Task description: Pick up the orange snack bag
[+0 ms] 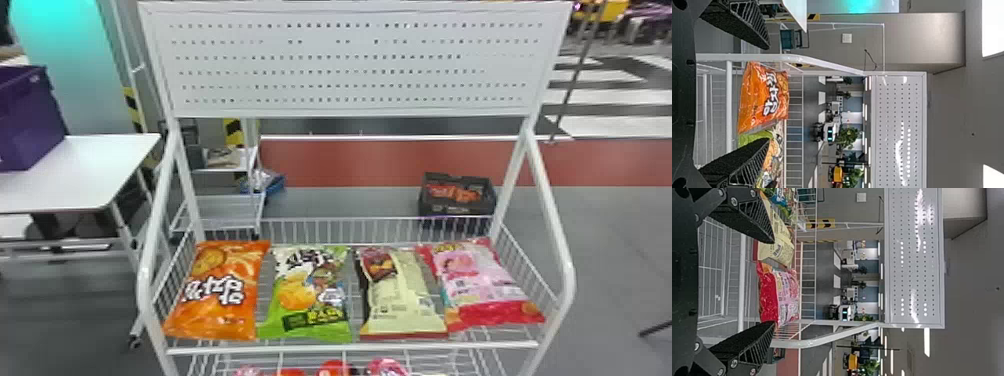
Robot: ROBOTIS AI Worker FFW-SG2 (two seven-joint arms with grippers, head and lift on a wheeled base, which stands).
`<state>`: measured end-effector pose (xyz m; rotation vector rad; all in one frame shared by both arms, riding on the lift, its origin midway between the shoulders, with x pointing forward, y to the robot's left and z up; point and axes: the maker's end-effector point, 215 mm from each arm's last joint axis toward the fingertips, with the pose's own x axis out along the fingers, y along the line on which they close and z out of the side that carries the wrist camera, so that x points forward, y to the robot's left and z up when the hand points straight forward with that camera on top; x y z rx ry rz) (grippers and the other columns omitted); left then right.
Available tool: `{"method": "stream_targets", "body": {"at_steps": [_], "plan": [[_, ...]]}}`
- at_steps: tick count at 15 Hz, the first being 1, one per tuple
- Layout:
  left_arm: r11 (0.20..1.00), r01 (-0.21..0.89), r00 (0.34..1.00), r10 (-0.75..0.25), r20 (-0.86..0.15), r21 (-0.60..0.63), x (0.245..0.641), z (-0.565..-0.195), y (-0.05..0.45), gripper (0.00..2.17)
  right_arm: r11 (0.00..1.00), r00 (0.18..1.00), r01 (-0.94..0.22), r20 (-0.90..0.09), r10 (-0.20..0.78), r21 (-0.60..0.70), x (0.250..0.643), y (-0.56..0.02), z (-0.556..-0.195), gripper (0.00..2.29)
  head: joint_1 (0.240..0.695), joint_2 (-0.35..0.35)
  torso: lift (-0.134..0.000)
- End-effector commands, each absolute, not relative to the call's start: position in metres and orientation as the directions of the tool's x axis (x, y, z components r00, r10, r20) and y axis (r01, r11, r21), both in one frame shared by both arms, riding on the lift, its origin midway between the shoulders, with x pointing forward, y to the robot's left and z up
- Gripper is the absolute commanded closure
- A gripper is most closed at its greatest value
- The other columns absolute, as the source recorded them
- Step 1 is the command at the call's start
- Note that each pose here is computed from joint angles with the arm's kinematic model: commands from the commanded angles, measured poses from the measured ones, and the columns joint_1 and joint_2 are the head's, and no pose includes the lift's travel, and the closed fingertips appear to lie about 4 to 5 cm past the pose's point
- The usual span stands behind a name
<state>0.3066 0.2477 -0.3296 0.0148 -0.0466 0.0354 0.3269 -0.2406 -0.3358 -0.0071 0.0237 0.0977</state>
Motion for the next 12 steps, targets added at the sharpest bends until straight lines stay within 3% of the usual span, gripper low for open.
{"method": "stream_targets", "body": {"at_steps": [1, 12], "plan": [[0.999, -0.034, 0.998, 0.033, 0.046, 0.013, 0.306, -0.330, 0.247, 0.05, 0.995, 0.995, -0.096, -0.022, 0.096, -0.005, 0.327, -0.241, -0.335, 0.17, 0.499, 0.000, 0.000], [1.000, -0.008, 1.000, 0.008, 0.013, 0.025, 0.314, -0.340, 0.236, 0.05, 0.995, 0.995, -0.098, -0.027, 0.098, -0.002, 0.327, -0.239, -0.338, 0.17, 0.499, 0.000, 0.000]]}}
